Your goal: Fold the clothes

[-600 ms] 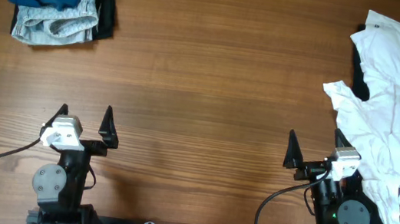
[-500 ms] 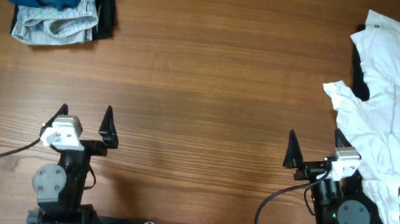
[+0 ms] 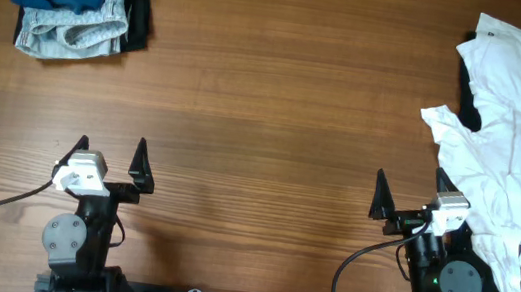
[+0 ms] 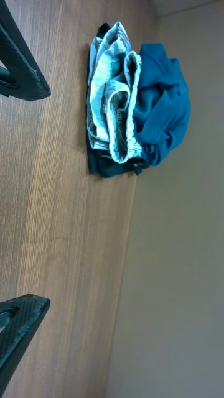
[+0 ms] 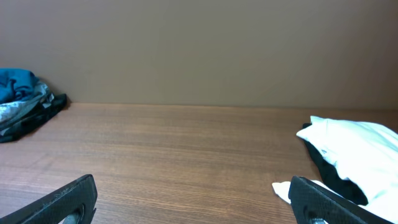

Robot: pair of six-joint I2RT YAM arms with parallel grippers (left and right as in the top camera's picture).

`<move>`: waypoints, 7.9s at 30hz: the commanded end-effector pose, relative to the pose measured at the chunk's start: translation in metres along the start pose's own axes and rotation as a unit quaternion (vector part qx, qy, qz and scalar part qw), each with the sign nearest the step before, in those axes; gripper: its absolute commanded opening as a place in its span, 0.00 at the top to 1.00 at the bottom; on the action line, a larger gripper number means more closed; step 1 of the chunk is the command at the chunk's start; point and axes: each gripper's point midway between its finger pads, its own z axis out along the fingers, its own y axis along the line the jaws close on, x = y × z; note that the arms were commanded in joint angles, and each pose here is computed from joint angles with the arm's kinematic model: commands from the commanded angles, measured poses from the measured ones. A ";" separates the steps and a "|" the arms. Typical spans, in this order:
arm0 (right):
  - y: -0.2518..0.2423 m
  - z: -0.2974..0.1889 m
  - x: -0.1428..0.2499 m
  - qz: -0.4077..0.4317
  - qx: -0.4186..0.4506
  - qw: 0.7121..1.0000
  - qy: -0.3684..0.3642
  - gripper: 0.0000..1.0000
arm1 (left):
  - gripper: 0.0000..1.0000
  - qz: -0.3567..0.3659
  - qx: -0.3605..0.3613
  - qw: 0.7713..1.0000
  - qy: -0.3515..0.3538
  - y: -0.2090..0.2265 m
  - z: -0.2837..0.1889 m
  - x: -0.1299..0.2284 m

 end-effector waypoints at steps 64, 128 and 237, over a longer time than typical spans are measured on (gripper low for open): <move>-0.133 0.167 0.188 0.107 0.185 0.787 0.579 0.30 | 0.00 -0.172 0.090 0.890 0.413 -0.037 0.086 0.086; -0.007 0.081 -0.063 0.155 0.104 0.834 0.520 0.00 | 0.17 -0.199 -0.013 0.903 0.382 0.054 0.057 0.064; -0.105 0.102 -0.173 0.180 0.152 0.922 0.306 0.96 | 0.96 -0.148 -0.106 0.979 0.092 -0.009 0.092 -0.195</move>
